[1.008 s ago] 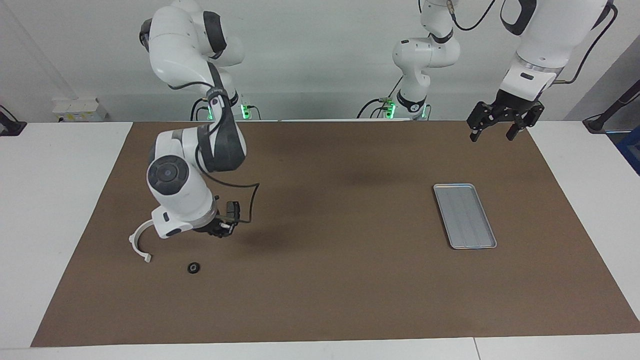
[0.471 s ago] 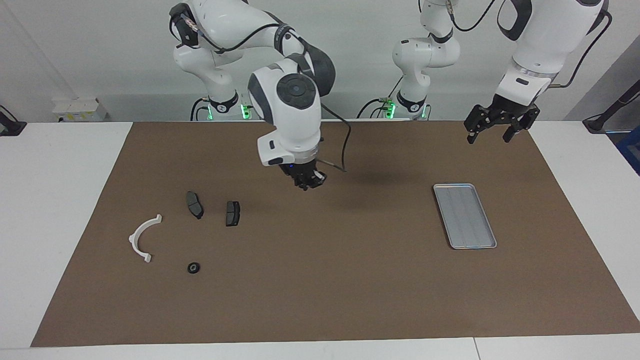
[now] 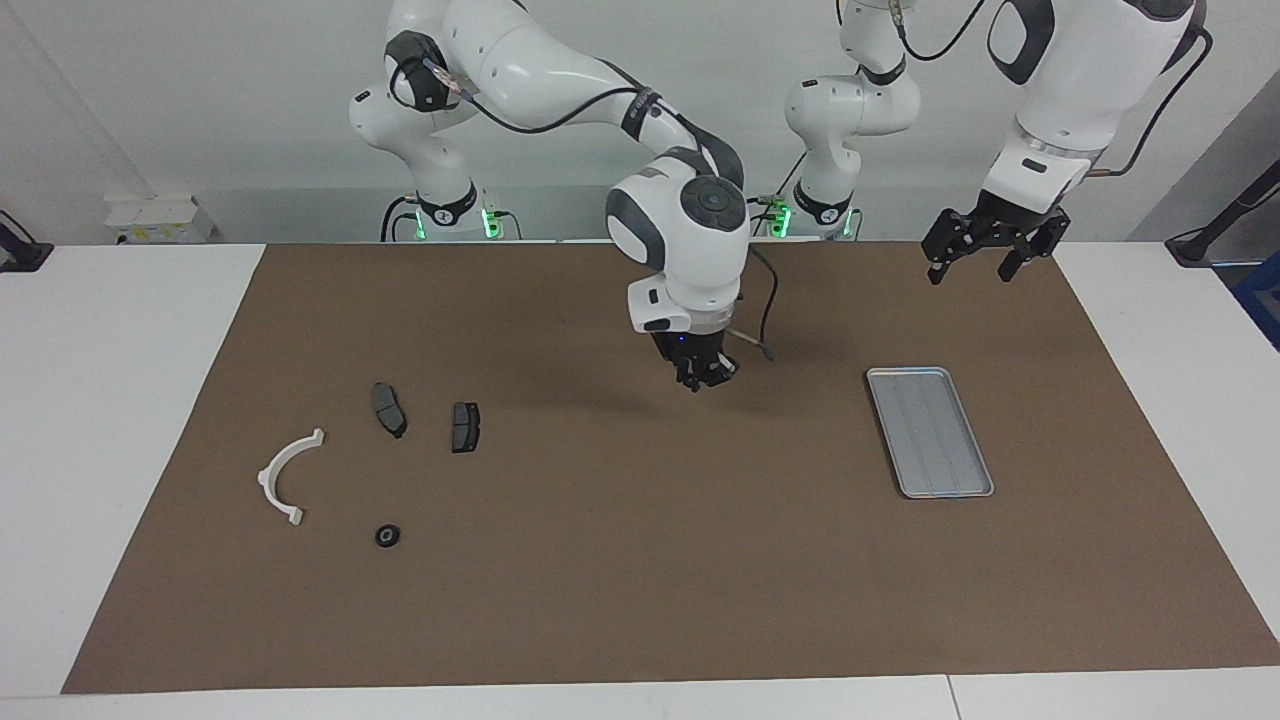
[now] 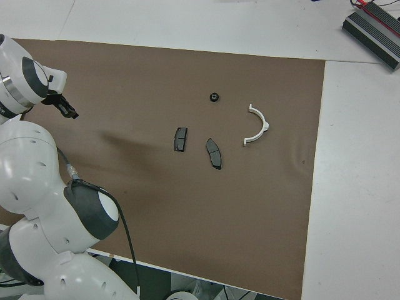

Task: Pick bearing gear from pile to tray

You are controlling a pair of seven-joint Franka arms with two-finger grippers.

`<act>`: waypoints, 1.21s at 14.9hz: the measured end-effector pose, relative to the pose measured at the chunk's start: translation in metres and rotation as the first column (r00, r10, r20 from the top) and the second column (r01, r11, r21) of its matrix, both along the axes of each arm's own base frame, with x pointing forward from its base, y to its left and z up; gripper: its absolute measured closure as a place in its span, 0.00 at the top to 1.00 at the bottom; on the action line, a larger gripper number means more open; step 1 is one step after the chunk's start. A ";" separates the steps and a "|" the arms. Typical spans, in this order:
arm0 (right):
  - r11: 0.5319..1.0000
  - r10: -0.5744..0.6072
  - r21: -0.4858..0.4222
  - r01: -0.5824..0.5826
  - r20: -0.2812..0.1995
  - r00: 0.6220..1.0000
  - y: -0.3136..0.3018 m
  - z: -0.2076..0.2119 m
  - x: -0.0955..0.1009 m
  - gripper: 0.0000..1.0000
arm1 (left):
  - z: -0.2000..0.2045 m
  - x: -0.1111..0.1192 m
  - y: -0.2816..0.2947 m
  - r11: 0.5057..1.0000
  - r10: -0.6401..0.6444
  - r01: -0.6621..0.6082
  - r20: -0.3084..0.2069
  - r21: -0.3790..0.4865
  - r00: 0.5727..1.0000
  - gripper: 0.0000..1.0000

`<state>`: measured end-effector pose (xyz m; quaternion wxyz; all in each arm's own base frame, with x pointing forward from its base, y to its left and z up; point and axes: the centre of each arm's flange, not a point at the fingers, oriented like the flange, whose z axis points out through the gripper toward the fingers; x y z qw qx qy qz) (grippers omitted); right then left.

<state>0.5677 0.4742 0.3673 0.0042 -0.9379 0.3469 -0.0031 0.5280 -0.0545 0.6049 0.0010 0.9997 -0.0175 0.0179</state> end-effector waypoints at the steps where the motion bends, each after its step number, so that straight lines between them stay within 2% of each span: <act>1: 1.000 -0.004 0.005 0.004 0.006 1.000 0.005 -0.018 0.002 0.24 | -0.002 -0.002 0.000 1.000 0.000 0.000 -0.003 0.001 1.000 1.00; 5: 1.000 -0.021 0.001 0.021 0.016 1.000 -0.003 -0.049 0.015 0.24 | -0.005 -0.005 0.005 1.000 0.004 -0.004 -0.002 0.001 1.000 1.00; 13: 1.000 -0.020 0.015 0.019 0.032 0.999 -0.007 -0.078 0.013 0.24 | -0.009 -0.005 0.008 1.000 0.011 -0.011 0.011 -0.001 1.000 1.00; 15: 1.000 -0.023 0.007 0.023 0.024 0.999 -0.010 -0.078 0.013 0.41 | -0.008 -0.005 0.008 1.000 0.011 -0.011 0.018 -0.002 1.000 1.00; 18: 0.998 -0.034 -0.048 0.033 -0.016 0.999 -0.020 -0.071 0.016 0.71 | -0.009 -0.005 0.008 1.000 0.012 -0.012 0.017 -0.001 1.000 1.00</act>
